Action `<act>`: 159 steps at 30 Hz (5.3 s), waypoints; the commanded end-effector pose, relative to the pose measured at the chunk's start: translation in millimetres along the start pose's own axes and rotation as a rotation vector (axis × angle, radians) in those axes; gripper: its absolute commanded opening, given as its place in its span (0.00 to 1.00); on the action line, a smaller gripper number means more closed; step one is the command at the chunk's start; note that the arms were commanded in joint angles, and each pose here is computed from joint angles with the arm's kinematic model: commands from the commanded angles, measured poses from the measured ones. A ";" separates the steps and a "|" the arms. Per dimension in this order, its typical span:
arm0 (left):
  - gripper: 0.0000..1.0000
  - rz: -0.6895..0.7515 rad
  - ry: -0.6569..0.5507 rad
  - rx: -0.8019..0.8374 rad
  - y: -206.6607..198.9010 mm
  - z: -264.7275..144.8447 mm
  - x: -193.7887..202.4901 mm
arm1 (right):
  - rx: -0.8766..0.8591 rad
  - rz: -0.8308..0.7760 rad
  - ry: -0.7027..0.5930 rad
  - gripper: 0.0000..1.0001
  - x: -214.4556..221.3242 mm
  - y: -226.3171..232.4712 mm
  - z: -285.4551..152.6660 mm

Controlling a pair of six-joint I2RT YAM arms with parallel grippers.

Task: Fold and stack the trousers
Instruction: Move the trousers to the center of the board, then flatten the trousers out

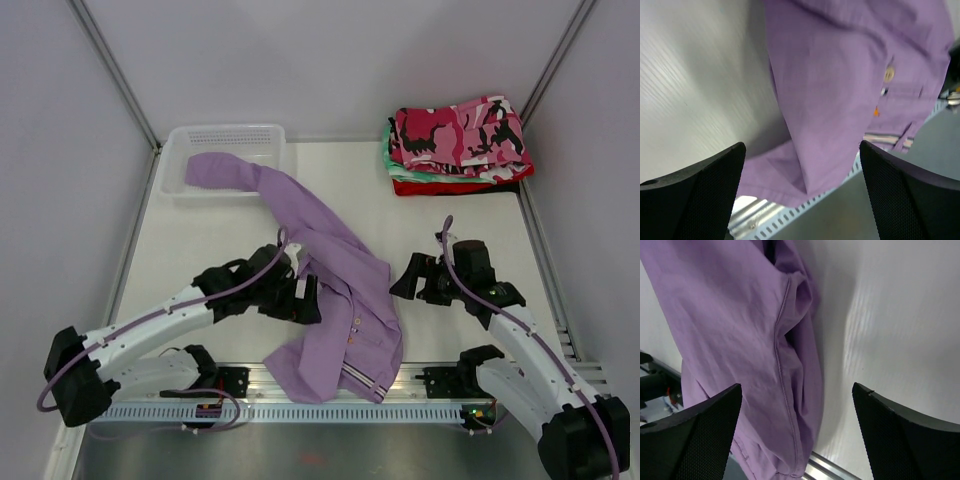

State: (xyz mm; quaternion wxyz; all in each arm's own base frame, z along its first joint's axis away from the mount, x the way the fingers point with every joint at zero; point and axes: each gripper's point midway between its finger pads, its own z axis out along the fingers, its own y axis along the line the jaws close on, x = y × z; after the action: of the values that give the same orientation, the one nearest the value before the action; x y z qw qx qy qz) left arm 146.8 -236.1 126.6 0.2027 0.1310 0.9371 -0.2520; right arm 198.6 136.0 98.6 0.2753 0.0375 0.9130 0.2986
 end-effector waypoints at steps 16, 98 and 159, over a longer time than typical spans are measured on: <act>0.42 0.256 0.235 -0.148 -36.4 82.2 89.3 | -0.171 0.023 0.028 0.93 30.0 37.8 -6.4; 0.02 -0.380 -0.544 -0.480 226.1 -137.8 -190.2 | 0.306 -0.250 0.138 0.70 2.1 19.0 1.0; 0.02 -0.146 -0.885 -0.328 105.4 -300.7 -257.3 | 0.589 -0.248 -0.173 0.00 -97.8 -8.4 -89.0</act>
State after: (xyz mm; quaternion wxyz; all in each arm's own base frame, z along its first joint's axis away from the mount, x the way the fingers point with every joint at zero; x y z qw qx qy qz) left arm 271.0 -8.2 475.8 0.6320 -0.1201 0.7583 -0.1052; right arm 238.6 55.6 230.5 0.4007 0.0412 0.9152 -0.0154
